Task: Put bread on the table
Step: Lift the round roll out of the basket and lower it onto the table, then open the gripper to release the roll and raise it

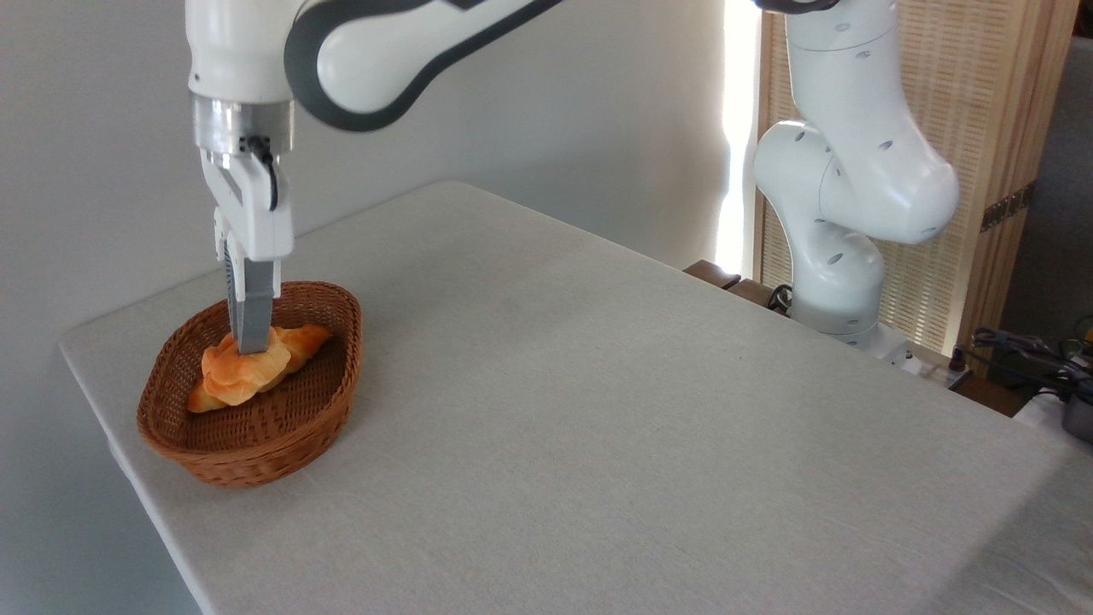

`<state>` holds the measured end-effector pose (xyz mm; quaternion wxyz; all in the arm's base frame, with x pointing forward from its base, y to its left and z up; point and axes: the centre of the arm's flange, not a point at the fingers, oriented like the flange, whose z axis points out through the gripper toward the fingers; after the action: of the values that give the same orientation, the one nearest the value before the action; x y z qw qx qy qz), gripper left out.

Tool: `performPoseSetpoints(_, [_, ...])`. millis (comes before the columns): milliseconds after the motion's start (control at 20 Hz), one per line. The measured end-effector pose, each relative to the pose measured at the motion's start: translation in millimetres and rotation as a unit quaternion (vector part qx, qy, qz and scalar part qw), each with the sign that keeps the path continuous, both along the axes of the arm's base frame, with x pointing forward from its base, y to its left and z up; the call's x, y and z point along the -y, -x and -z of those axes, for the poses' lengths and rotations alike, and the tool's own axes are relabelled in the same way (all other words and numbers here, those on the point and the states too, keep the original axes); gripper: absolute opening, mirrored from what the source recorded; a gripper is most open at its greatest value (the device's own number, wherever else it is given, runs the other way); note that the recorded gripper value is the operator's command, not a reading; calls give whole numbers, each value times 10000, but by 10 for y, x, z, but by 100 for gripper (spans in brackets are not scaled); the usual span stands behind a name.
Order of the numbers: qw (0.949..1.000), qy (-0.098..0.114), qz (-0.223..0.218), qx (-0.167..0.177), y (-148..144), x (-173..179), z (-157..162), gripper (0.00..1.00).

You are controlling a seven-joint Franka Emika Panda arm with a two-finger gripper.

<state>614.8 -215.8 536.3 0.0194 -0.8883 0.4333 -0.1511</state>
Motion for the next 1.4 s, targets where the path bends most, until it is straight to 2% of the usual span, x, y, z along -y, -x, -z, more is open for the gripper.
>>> performPoseSetpoints(200, [9996, -67, -274, 32, 11, -360, -259, 24])
performPoseSetpoints(300, [9995, -186, -270, -25, 37, -537, -340, 24])
performPoseSetpoints(450, [9982, -502, 124, -289, 125, -845, -440, 24])
performPoseSetpoints(600, [9928, -779, 660, -634, 218, -1128, -476, 24])
performPoseSetpoints(700, [9902, -877, 780, -750, 208, -1314, -426, 24])
performPoseSetpoints(800, [9874, -1117, 809, -773, 122, -1549, -301, 26])
performPoseSetpoints(850, [9861, -1207, 843, -765, 62, -1638, -203, 29])
performPoseSetpoints(900, [9850, -1260, 884, -776, 5, -1693, -76, 41])
performPoseSetpoints(950, [9845, -1275, 923, -778, -52, -1715, 70, 68])
performPoseSetpoints(1050, [9845, -1256, 980, -728, -156, -1703, 356, 84])
performPoseSetpoints(1100, [9846, -1241, 1000, -718, -195, -1698, 471, 100])
performPoseSetpoints(1400, [9828, -1212, 1041, -923, -209, -1695, 772, 100])
